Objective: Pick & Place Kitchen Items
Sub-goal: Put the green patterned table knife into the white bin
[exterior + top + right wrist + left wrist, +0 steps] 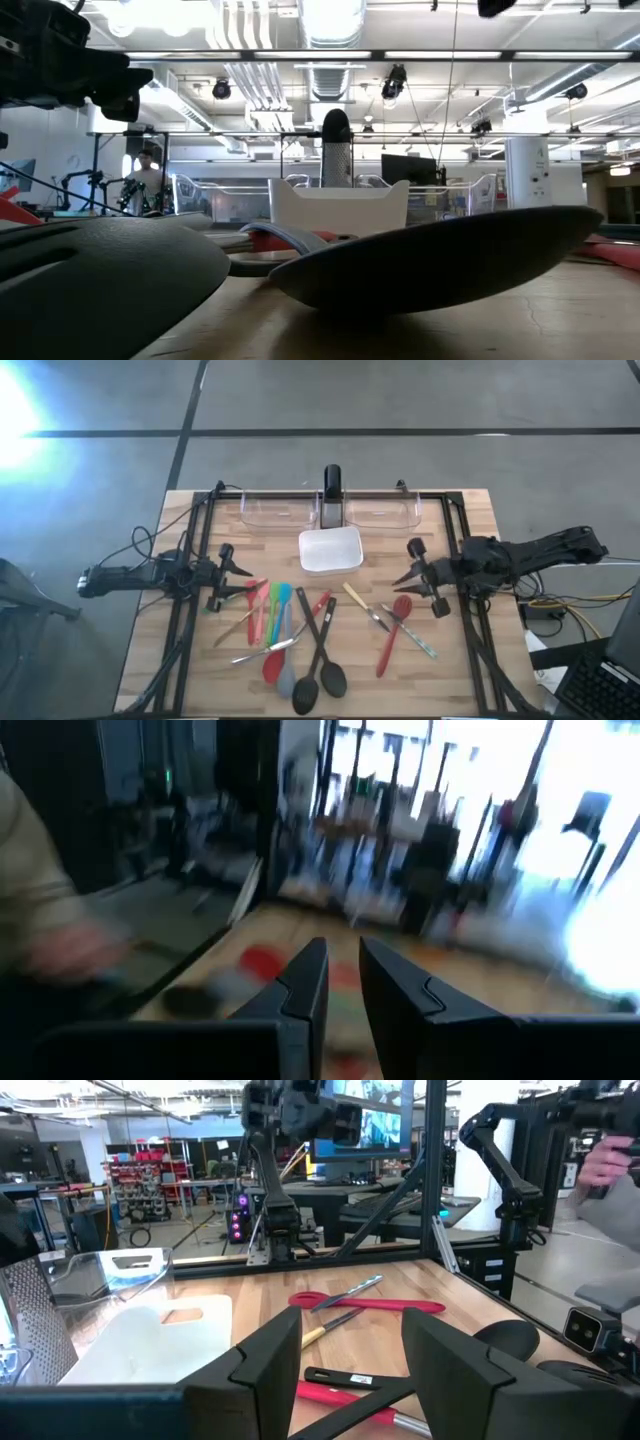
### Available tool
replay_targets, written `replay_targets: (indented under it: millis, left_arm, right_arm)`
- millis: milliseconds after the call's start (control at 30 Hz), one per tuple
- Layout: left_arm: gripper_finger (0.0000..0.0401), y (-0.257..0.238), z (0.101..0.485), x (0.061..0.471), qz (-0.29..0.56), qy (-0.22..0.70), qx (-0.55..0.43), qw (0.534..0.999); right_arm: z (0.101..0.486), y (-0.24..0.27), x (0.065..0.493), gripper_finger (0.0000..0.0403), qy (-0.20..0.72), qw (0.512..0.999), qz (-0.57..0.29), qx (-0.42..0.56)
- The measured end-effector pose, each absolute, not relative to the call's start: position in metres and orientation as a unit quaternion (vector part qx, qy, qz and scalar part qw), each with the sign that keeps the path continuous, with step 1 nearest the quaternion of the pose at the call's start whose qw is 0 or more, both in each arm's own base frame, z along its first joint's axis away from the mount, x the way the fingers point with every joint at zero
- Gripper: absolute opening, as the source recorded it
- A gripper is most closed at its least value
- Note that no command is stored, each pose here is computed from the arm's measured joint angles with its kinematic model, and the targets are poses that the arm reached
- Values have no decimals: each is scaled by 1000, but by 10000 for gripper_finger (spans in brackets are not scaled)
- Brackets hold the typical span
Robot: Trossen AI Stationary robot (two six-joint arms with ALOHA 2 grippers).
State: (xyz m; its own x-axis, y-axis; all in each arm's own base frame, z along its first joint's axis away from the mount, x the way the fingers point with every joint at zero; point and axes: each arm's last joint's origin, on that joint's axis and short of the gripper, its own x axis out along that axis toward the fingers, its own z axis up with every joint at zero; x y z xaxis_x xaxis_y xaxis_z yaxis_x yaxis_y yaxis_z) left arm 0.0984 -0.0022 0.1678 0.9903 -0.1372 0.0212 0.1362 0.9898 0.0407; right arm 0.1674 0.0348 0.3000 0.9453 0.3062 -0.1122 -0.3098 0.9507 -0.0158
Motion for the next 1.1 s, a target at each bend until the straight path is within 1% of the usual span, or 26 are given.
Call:
replay_targets:
  millis: [100, 200, 333, 433, 533, 633, 700, 867, 1000, 1100]
  left_arm:
    - [179, -2, 168, 98, -69, -12, 19, 997]
    - [179, -2, 168, 98, -68, -12, 20, 997]
    - [179, -2, 168, 98, -69, -12, 20, 997]
    - [179, -2, 168, 98, -69, -12, 20, 997]
    - [179, -2, 168, 98, -68, -12, 20, 997]
    - [179, -2, 168, 98, -69, -12, 20, 997]
    - [179, -2, 168, 98, -69, -12, 20, 997]
    - [179, -2, 168, 98, -69, -12, 20, 997]
    - [179, -2, 168, 98, -69, -12, 20, 997]
    - [179, -2, 168, 98, -69, -12, 20, 997]
  right_arm:
    - [303, 36, 171, 57, 150, 976, 144, 72]
    - [304, 36, 174, 57, 200, 964, 126, 123]
    - [295, 35, 177, 57, 242, 952, 85, 166]
    - [287, 34, 178, 57, 252, 947, 43, 193]
    - [282, 33, 180, 57, 264, 943, 9, 204]
    - [276, 33, 180, 57, 301, 928, -17, 218]
    - [272, 33, 180, 56, 334, 912, -35, 234]
    - [262, 34, 179, 56, 436, 855, -80, 269]
    - [262, 41, 181, 56, 503, 816, -84, 273]
    - [258, 53, 180, 56, 546, 793, -86, 257]
